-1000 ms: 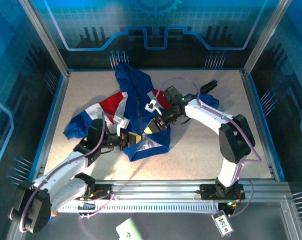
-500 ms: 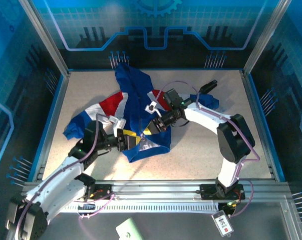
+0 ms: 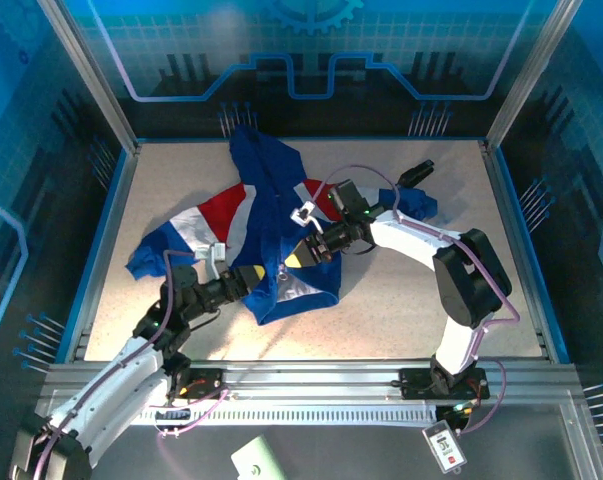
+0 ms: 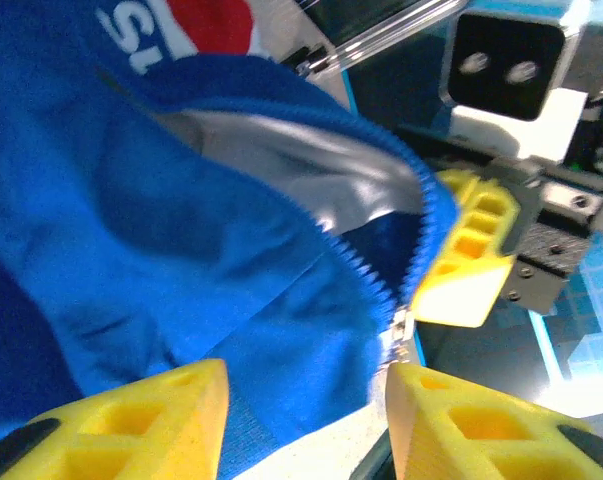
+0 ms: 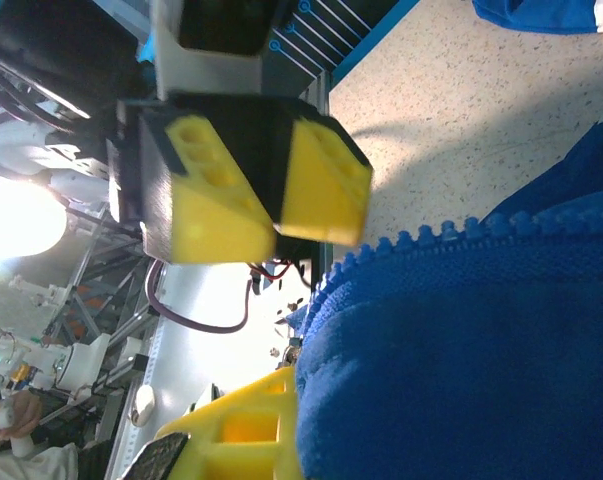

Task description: Zip up the jacket

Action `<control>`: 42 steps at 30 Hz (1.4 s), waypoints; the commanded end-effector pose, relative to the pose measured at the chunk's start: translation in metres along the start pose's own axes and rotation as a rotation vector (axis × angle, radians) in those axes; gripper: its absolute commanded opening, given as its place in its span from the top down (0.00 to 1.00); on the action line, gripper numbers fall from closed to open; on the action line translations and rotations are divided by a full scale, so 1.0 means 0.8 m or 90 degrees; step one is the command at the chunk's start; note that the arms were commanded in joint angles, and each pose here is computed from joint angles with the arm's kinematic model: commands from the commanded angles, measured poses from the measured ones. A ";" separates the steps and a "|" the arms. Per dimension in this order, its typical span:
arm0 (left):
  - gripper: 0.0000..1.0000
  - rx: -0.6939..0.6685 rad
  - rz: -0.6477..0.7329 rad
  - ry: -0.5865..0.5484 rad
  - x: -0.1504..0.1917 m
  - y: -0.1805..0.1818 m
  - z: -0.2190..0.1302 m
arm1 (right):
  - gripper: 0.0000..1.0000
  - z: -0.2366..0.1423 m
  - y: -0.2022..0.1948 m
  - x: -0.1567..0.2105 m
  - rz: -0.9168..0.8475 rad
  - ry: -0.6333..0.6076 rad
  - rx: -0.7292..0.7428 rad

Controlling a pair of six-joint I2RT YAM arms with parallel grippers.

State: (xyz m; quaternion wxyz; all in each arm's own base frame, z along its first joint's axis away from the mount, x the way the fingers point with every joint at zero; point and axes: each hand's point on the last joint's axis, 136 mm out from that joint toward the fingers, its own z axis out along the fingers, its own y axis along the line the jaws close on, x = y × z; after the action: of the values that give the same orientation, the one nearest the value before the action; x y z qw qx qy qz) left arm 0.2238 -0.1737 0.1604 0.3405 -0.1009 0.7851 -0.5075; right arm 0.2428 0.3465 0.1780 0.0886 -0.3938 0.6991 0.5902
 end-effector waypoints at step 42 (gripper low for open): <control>1.00 0.081 0.048 0.101 0.028 -0.040 0.028 | 1.00 -0.010 0.011 -0.017 -0.019 -0.032 -0.007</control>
State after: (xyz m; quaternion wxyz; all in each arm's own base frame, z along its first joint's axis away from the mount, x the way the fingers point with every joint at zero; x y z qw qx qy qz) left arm 0.2273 -0.2112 0.1766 0.3200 -0.0496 0.7589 -0.5650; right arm 0.2446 0.3488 0.1814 0.0876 -0.3836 0.6961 0.6005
